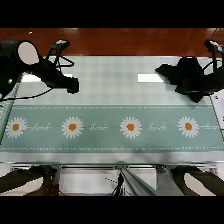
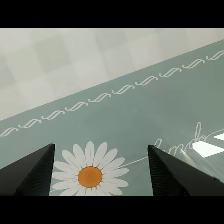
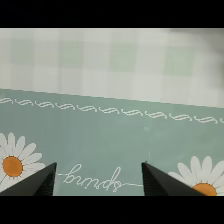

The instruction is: Fold the shirts.

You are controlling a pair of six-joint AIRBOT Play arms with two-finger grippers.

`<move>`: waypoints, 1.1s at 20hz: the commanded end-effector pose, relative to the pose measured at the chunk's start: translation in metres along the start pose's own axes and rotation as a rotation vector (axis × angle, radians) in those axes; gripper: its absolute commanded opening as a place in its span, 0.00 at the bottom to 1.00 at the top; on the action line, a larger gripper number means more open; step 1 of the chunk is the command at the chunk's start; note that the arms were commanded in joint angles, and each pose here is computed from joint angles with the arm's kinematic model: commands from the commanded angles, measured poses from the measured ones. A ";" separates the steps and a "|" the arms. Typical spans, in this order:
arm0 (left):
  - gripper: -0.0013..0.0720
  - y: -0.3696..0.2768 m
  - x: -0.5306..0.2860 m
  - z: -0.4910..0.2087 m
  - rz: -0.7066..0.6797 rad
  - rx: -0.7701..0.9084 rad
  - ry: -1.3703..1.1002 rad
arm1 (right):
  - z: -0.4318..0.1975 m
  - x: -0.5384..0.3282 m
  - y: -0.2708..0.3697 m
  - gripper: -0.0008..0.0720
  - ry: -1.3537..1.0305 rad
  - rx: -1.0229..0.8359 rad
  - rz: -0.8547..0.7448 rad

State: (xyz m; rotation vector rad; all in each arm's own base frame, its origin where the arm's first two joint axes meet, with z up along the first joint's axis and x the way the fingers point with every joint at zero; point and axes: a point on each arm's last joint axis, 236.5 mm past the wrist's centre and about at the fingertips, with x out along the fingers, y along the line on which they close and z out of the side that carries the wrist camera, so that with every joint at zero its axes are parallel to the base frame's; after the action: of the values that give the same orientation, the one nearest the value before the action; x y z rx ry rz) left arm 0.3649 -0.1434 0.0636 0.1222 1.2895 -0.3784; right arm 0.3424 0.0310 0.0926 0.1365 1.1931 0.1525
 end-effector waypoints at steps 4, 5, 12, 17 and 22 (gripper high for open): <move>0.98 0.000 0.000 0.000 0.000 0.001 0.001 | 0.000 0.000 0.000 0.82 0.001 -0.001 0.001; 0.98 0.000 0.000 0.000 0.000 0.001 0.001 | 0.000 0.000 0.001 0.82 -0.001 0.002 0.002; 0.98 0.001 0.000 0.022 0.005 0.000 -0.094 | 0.111 -0.030 -0.040 0.82 -0.481 -0.062 -0.188; 0.98 0.002 0.004 0.024 0.006 0.000 -0.092 | 0.164 -0.047 -0.157 0.82 -0.758 0.266 -0.390; 0.98 0.002 0.006 0.023 0.005 0.009 -0.084 | 0.135 0.054 -0.221 0.82 -0.591 0.674 -0.229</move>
State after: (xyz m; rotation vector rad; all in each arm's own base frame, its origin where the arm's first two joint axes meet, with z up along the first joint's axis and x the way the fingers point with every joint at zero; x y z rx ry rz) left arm 0.3873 -0.1497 0.0647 0.1121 1.2055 -0.3790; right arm 0.4874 -0.1559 0.0974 0.3400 0.6124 -0.4135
